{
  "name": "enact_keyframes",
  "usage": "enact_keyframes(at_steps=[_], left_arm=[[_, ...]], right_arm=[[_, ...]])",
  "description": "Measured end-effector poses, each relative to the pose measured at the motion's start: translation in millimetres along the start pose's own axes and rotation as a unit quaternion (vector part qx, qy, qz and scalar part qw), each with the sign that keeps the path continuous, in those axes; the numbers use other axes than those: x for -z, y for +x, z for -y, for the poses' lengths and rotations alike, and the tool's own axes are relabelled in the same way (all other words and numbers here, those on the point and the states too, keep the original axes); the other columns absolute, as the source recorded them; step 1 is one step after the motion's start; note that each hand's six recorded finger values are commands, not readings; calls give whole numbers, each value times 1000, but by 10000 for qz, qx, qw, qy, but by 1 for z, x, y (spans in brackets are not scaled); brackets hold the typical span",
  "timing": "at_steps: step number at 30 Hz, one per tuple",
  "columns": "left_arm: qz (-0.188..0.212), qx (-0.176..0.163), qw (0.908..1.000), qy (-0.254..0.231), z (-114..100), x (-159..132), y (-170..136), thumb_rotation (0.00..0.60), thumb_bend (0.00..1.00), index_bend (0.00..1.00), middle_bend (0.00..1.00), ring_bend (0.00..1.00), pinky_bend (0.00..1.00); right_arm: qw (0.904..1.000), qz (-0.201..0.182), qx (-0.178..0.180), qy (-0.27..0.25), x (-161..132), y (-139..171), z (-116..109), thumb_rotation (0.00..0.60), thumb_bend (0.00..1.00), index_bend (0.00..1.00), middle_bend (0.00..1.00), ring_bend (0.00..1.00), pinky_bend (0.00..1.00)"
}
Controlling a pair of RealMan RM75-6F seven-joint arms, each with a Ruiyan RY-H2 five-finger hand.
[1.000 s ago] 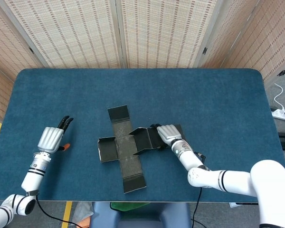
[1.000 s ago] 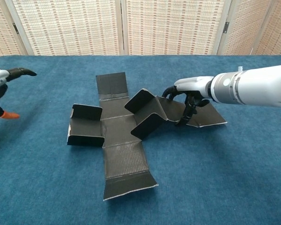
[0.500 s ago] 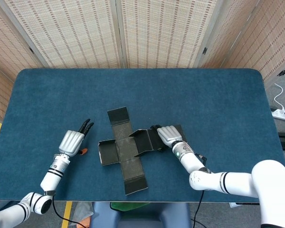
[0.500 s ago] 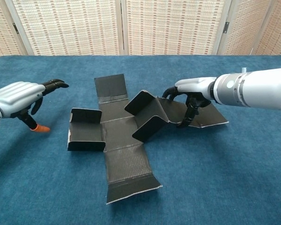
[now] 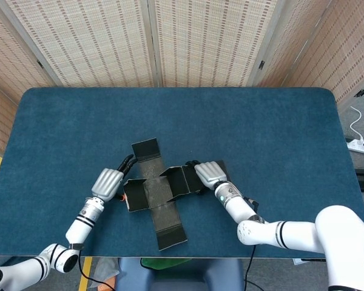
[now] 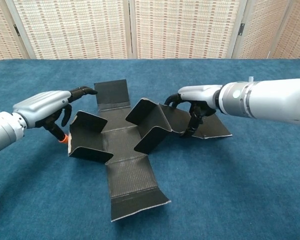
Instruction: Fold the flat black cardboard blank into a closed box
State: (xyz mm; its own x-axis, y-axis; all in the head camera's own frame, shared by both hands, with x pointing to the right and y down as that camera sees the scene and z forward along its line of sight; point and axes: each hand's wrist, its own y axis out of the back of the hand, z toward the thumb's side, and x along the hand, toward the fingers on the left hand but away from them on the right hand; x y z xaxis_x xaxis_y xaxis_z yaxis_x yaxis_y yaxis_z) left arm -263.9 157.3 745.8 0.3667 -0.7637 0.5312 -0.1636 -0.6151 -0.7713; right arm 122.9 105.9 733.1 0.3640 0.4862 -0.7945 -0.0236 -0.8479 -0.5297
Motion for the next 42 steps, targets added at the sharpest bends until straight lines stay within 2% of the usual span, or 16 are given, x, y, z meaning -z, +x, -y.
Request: enact_keyframes(at_steps=[3, 9, 14, 22, 27, 33, 37, 42], left_arm=[[99, 29, 9989, -466, -2, -7, 0, 600, 163, 0, 15, 658, 807], [337, 40, 9916, -1252, -11, -19, -1, 600, 163, 0, 0, 625, 806], [494, 218, 9864, -1551, -10, -26, 1, 600, 164, 0, 0, 607, 810], [495, 654, 9770, -1970, -5, -27, 6, 600, 163, 0, 0, 596, 819], [483, 982, 9665, -2322, -2, -27, 7, 600, 163, 0, 0, 590, 820], [470, 1388, 9503, -2745, 4, -30, 7, 600, 162, 0, 0, 589, 820], [412, 1643, 9361, -3083, 10, -32, 8, 600, 162, 3, 0, 590, 820], [297, 1939, 9166, -3484, 18, -34, 8, 600, 162, 77, 31, 590, 822]], right_arm=[[9998, -108, 83, 128, -6, 1, -5, 600, 289, 368, 287, 711, 959], [9962, -311, 272, 766, -17, 5, -16, 600, 289, 368, 293, 716, 960], [9845, -562, 520, 1578, -30, 8, -26, 600, 290, 368, 300, 730, 973], [9469, -941, 861, 2953, -46, 15, -38, 600, 296, 368, 297, 730, 973], [9284, -1184, 930, 3398, -52, 17, -39, 600, 298, 386, 300, 733, 984], [8991, -1474, 1094, 3973, -57, 19, -40, 600, 301, 387, 300, 735, 989], [8789, -1684, 1203, 4297, -60, 20, -38, 600, 302, 387, 297, 735, 989], [8602, -1921, 1338, 4531, -65, 21, -36, 600, 313, 387, 273, 735, 993]])
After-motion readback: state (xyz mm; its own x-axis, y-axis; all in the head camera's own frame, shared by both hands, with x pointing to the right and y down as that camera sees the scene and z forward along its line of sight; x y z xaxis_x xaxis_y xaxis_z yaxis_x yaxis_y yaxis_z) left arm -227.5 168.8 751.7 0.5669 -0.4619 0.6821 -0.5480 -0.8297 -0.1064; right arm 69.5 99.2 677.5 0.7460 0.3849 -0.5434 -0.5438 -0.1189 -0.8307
